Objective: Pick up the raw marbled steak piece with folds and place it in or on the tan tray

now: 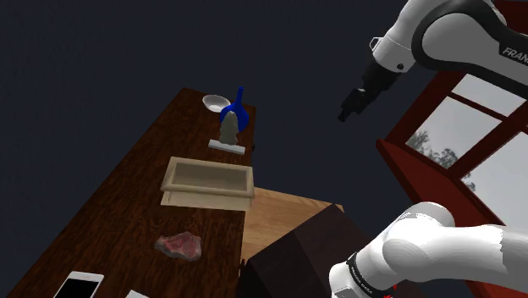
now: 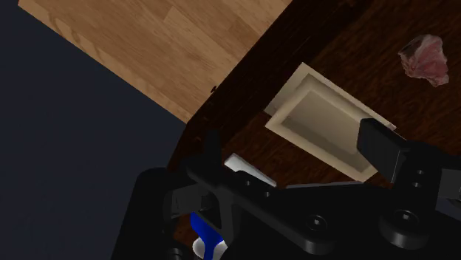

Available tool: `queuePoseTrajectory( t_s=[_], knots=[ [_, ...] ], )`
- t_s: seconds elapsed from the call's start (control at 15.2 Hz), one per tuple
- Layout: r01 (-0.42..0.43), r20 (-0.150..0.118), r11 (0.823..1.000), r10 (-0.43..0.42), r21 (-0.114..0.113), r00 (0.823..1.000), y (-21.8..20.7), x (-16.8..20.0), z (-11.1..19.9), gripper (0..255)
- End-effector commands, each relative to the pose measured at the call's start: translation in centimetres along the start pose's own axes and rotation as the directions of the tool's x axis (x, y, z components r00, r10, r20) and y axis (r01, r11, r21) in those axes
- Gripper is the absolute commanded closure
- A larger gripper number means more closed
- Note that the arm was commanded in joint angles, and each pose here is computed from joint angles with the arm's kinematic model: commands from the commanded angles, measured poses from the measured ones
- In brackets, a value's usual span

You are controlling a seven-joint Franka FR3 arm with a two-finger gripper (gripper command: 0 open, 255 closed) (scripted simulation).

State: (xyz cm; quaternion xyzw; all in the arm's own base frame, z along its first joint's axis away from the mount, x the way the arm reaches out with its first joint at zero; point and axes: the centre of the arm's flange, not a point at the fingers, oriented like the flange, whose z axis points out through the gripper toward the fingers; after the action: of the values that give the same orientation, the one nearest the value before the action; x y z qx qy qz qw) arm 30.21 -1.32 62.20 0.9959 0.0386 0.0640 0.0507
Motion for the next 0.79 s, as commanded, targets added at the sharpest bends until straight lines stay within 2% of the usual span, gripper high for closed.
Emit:
queuePoseTrajectory(
  t_s=[0.0,0.73],
  knots=[
    [0.000,0.000,1.000,0.000,0.000,1.000,0.0,0.0,0.0,0],
    [0.109,0.009,0.994,-0.109,0.012,0.994,-9.4,4.7,9.9,0]
  ],
)
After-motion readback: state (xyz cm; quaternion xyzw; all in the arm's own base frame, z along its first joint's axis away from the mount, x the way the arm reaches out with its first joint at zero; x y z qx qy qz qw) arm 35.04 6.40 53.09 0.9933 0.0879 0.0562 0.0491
